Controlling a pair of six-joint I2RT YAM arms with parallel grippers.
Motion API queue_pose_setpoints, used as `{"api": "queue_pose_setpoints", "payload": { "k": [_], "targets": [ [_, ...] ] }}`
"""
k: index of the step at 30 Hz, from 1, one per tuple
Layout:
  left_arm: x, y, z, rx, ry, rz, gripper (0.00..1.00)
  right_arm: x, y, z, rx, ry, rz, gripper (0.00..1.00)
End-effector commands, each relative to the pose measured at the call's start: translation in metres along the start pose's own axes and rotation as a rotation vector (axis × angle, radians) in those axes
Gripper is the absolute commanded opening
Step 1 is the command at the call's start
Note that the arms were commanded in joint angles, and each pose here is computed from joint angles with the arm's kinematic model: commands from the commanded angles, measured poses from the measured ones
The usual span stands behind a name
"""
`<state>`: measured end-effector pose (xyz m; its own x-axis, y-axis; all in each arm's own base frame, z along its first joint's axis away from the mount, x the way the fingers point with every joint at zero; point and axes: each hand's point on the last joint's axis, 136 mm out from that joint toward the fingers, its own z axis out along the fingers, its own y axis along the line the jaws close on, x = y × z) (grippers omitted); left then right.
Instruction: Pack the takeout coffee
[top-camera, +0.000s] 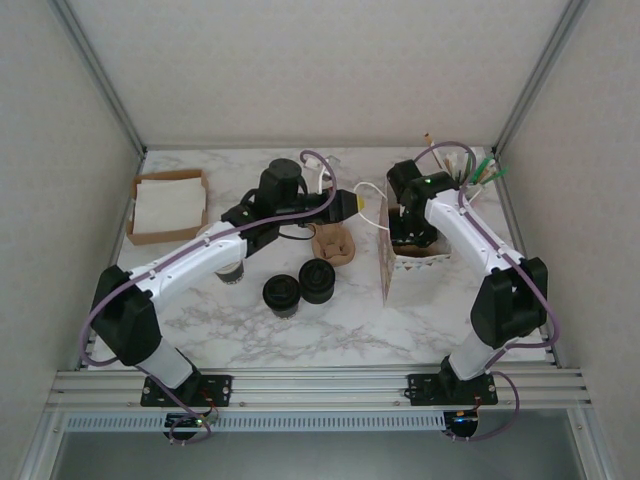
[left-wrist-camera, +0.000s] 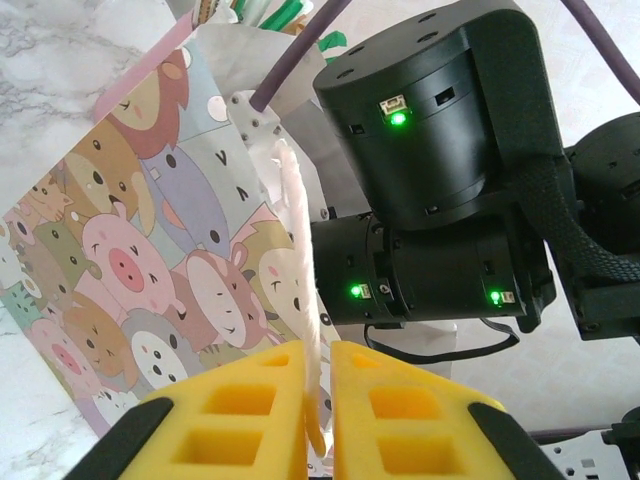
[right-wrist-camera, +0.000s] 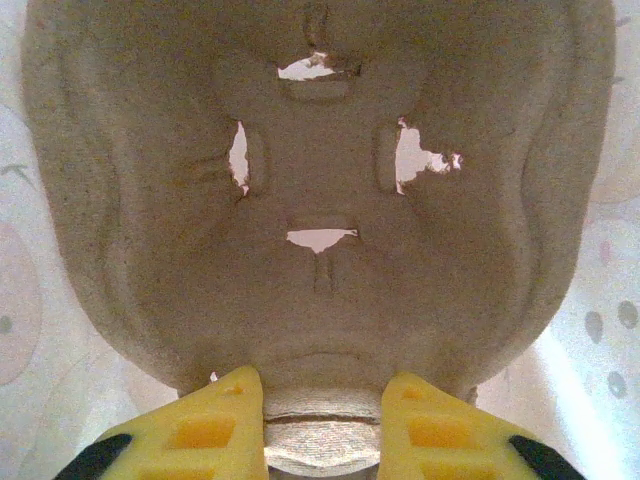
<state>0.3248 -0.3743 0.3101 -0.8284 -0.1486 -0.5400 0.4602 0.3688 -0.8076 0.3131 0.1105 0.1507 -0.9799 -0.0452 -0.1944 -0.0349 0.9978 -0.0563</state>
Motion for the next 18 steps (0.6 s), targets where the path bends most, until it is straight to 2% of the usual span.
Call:
{"api": "queue_pose_setpoints", "payload": {
  "k": [1,18],
  "targets": [
    [-0.001,-0.002,0.004,0.030,0.001,0.001,0.14,0.007,-0.003,0.010,0.036,0.035,0.003,0.21],
    [0.002,0.005,0.008,0.023,0.008,-0.013,0.12,0.013,0.005,0.043,-0.003,0.074,0.019,0.21]
  ]
}}
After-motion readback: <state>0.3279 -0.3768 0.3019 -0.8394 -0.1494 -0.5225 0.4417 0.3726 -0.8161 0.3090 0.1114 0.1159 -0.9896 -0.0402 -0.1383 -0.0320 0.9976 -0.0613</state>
